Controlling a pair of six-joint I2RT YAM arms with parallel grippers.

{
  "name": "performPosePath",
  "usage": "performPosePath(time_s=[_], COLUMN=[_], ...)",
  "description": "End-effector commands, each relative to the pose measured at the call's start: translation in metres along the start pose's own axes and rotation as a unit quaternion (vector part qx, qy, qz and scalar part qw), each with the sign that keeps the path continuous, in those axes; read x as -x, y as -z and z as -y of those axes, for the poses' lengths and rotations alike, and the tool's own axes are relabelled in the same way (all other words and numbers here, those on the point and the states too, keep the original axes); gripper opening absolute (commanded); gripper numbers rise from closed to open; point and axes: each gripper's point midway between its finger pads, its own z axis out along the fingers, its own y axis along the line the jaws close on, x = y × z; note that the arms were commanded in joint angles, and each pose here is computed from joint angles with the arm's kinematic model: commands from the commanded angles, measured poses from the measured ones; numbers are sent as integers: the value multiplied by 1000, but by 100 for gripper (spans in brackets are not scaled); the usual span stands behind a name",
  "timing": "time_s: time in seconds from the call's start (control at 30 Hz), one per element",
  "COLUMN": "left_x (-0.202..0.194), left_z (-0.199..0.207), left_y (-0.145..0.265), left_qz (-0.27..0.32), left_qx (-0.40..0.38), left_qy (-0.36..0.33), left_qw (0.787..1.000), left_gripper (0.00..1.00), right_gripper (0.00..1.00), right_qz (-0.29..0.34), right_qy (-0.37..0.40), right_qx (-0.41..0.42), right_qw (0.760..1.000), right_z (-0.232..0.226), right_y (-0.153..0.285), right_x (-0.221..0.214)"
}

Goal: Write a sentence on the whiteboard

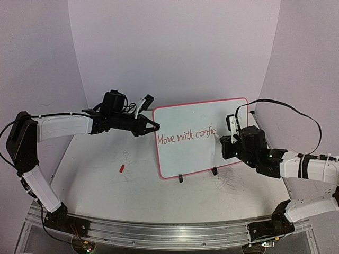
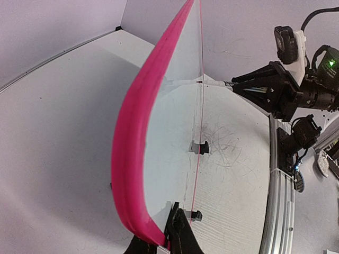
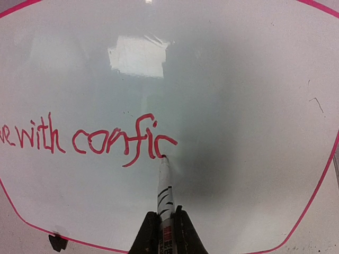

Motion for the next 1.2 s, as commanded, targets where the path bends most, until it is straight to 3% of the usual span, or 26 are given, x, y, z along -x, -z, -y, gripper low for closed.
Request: performPosePath(time_s=[0.0, 0.63, 1.17], left_x=[-14, -12, -13], left_z=[-28, -28, -29], left_y=[0, 2, 1], left_qz=[-28, -28, -30], left_qx=[79, 84, 85], left_qy=[-47, -52, -52], left_qw=[995, 995, 995], left_gripper=[0, 0, 0], right_gripper=[0, 0, 0], right_qz=[43, 84, 21], right_qy=[-22, -21, -25], right_qx=[-23, -39, -19], right_qw=[999, 996, 999], right_z=[8, 8, 8], right_y=[2, -2, 2], right_x=[25, 57, 9])
